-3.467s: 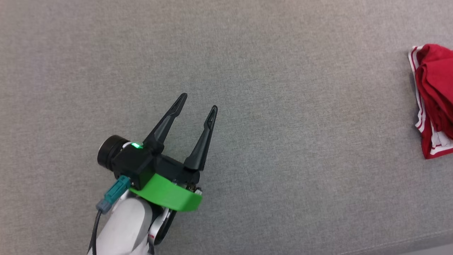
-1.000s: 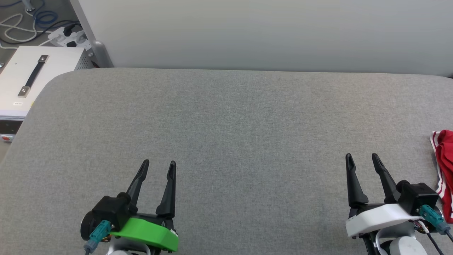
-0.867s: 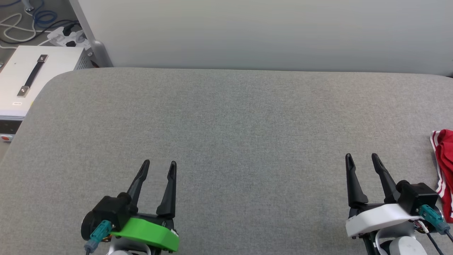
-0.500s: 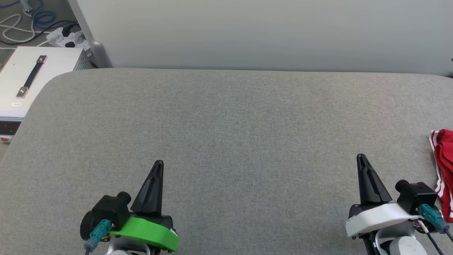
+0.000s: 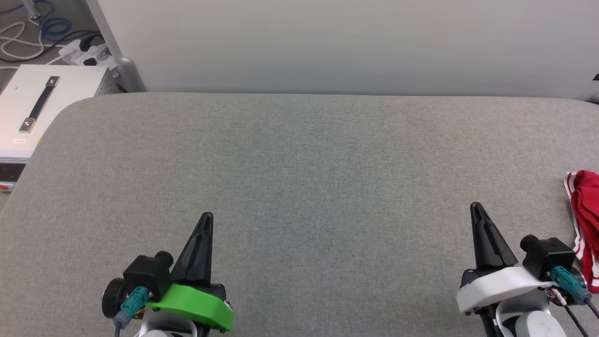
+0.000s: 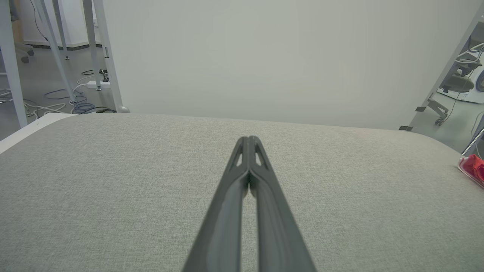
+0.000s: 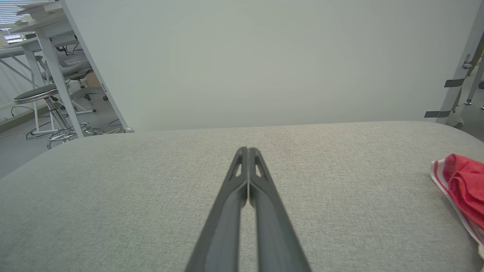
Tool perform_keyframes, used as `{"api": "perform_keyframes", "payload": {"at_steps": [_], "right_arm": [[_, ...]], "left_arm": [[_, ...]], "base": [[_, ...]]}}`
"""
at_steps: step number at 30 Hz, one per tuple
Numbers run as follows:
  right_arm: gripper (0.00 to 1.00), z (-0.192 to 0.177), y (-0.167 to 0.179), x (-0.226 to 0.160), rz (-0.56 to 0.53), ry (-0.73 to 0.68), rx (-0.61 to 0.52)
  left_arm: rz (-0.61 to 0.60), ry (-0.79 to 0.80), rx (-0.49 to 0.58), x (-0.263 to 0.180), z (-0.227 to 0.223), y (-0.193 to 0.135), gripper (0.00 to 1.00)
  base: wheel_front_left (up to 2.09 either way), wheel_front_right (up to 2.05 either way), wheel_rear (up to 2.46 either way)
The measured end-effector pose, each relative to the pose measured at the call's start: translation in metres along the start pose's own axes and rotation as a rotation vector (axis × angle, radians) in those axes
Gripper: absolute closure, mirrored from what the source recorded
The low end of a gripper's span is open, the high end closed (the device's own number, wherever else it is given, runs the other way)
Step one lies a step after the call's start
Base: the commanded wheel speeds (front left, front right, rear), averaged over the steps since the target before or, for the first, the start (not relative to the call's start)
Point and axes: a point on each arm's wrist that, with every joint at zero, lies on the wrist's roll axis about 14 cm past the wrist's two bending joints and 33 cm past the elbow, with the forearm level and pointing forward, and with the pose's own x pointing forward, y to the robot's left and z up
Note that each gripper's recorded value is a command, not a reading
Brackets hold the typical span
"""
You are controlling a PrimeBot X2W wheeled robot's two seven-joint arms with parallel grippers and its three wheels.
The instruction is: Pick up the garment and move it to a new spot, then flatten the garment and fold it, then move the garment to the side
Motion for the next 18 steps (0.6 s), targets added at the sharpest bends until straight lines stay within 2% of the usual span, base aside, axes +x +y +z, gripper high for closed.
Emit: {"api": "perform_keyframes", "payload": {"at_steps": [18], "right_arm": [[1.0,0.0034,-0.0005,-0.0012,0.001,0.016,-0.032]], "left_arm": [[0.021,0.026,0.039,0.0015,-0.0009,0.0041,1.0]], "base": [[0.0,0.0,0.0]]}}
